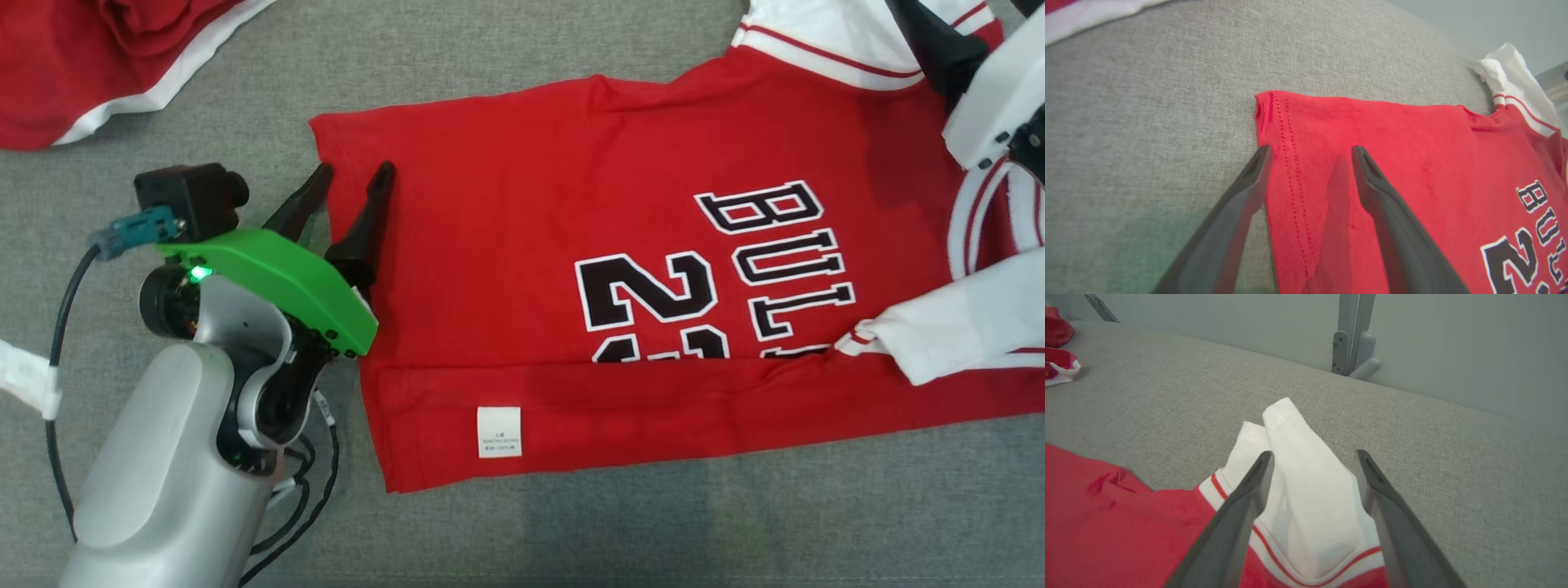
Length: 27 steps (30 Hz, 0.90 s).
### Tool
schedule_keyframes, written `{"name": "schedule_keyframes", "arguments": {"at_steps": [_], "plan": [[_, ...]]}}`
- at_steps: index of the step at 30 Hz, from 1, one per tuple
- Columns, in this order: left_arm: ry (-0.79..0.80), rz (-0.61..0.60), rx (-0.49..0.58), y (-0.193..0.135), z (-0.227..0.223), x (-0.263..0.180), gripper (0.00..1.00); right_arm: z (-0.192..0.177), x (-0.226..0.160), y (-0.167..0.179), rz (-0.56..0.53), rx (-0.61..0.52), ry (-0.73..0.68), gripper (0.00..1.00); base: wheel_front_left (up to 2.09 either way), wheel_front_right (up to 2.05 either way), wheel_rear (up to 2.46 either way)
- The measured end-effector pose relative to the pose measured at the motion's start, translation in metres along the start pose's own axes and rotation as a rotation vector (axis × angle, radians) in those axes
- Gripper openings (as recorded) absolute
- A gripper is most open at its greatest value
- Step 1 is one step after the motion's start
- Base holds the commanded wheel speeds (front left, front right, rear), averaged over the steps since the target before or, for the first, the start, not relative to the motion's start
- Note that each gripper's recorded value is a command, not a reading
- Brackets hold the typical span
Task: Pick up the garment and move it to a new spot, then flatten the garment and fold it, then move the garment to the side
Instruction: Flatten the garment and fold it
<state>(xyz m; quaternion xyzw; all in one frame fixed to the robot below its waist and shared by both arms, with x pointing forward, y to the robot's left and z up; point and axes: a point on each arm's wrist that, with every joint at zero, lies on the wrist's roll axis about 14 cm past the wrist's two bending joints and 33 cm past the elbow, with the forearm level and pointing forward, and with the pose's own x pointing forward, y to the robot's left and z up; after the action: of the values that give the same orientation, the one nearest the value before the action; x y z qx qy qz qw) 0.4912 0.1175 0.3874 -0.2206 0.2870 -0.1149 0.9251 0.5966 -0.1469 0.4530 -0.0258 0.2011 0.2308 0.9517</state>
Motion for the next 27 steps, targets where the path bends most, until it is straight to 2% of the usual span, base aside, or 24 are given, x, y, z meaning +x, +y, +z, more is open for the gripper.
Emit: {"name": "schedule_keyframes", "arguments": {"at_steps": [3, 6, 15, 16, 17, 18, 27], "plan": [[0.005, 0.009, 0.001, 0.008, -0.003, 0.015, 1.0, -0.008, 0.036, 0.011, 0.033, -0.07, 0.02, 1.0, 0.0, 0.0, 0.0], [0.013, 0.018, 0.002, 0.015, -0.007, 0.019, 1.0, -0.021, 0.056, 0.015, 0.049, -0.083, 0.044, 1.0, 0.0, 0.0, 0.0], [0.025, 0.006, -0.009, 0.021, -0.013, 0.025, 1.0, -0.044, 0.084, 0.025, 0.087, -0.087, 0.087, 1.0, 0.0, 0.0, 0.0], [0.026, 0.004, -0.011, 0.021, -0.014, 0.026, 1.0, -0.044, 0.084, 0.025, 0.089, -0.085, 0.088, 0.84, 0.0, 0.0, 0.0], [0.028, 0.003, -0.011, 0.021, -0.014, 0.026, 1.0, -0.045, 0.083, 0.024, 0.087, -0.081, 0.086, 0.35, 0.0, 0.0, 0.0], [0.03, 0.002, -0.01, 0.02, -0.014, 0.027, 1.0, -0.044, 0.083, 0.023, 0.085, -0.079, 0.084, 0.0, 0.0, 0.0, 0.0], [0.029, 0.0, 0.011, 0.02, -0.012, 0.034, 1.0, -0.04, 0.068, 0.005, 0.044, -0.06, 0.059, 0.0, 0.0, 0.0, 0.0]]}}
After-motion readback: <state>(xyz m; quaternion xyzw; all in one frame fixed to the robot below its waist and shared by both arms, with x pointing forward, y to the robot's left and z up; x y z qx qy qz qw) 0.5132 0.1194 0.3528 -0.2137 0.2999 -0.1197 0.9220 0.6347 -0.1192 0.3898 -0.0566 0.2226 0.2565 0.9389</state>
